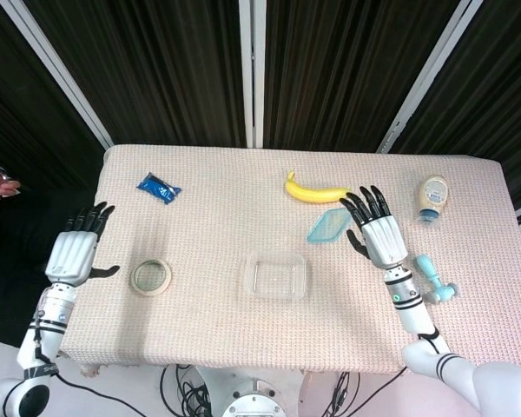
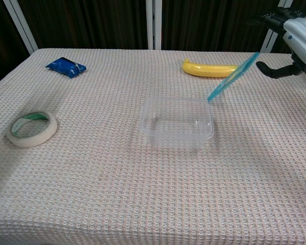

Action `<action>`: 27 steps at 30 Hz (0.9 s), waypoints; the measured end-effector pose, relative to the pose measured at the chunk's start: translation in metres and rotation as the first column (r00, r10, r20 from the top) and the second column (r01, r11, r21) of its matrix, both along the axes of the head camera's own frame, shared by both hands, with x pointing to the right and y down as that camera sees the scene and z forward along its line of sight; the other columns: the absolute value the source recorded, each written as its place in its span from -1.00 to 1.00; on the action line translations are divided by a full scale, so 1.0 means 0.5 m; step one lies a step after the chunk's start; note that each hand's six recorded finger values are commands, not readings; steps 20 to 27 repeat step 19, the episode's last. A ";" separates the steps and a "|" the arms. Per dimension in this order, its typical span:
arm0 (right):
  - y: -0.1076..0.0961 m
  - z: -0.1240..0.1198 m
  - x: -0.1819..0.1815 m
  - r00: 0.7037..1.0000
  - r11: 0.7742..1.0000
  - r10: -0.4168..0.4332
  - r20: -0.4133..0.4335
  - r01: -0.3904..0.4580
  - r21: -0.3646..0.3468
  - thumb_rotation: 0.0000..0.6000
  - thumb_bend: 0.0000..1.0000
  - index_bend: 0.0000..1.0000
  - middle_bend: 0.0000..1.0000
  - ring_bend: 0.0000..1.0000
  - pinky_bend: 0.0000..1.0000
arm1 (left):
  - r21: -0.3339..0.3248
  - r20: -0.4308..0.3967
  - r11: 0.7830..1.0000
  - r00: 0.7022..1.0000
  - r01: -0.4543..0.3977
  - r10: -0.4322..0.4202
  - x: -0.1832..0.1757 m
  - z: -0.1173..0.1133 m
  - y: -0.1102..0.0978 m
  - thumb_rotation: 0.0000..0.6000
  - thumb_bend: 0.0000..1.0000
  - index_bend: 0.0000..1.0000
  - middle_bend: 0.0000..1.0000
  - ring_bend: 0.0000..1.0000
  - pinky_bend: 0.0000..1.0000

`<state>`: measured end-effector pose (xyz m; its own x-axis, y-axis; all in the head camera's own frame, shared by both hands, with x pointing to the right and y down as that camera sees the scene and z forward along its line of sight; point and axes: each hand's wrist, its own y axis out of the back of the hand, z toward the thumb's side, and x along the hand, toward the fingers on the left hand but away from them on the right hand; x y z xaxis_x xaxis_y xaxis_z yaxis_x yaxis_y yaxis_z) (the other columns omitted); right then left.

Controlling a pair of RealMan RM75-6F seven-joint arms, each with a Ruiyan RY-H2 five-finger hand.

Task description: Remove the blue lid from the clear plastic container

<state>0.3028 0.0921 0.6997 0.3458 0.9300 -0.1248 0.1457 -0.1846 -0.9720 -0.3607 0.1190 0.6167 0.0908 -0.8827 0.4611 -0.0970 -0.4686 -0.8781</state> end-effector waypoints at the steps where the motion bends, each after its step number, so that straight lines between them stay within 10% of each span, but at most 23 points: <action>1: 0.007 -0.007 0.006 1.000 1.000 -0.001 0.002 0.001 -0.017 1.00 -0.58 -1.00 -1.00 -1.00 -1.00 | 0.008 0.003 1.000 1.000 0.002 -0.002 -0.007 -0.005 0.005 1.00 -1.00 -0.99 -1.00 -1.00 -0.99; 15: 0.157 -0.263 0.245 0.977 0.946 0.212 0.011 -0.203 -0.253 1.00 -0.52 -0.94 -0.77 -1.00 -0.90 | 0.126 0.125 0.988 0.987 0.086 -0.102 -0.145 -0.077 0.099 1.00 -1.00 -0.90 -0.92 -1.00 -0.98; 27: 0.199 -0.290 0.277 0.963 0.932 0.269 -0.006 -0.262 -0.250 1.00 -0.52 -0.94 -0.79 -1.00 -0.91 | 0.108 0.135 0.984 0.979 0.139 -0.153 -0.173 -0.080 0.142 1.00 -1.00 -0.90 -0.92 -1.00 -0.99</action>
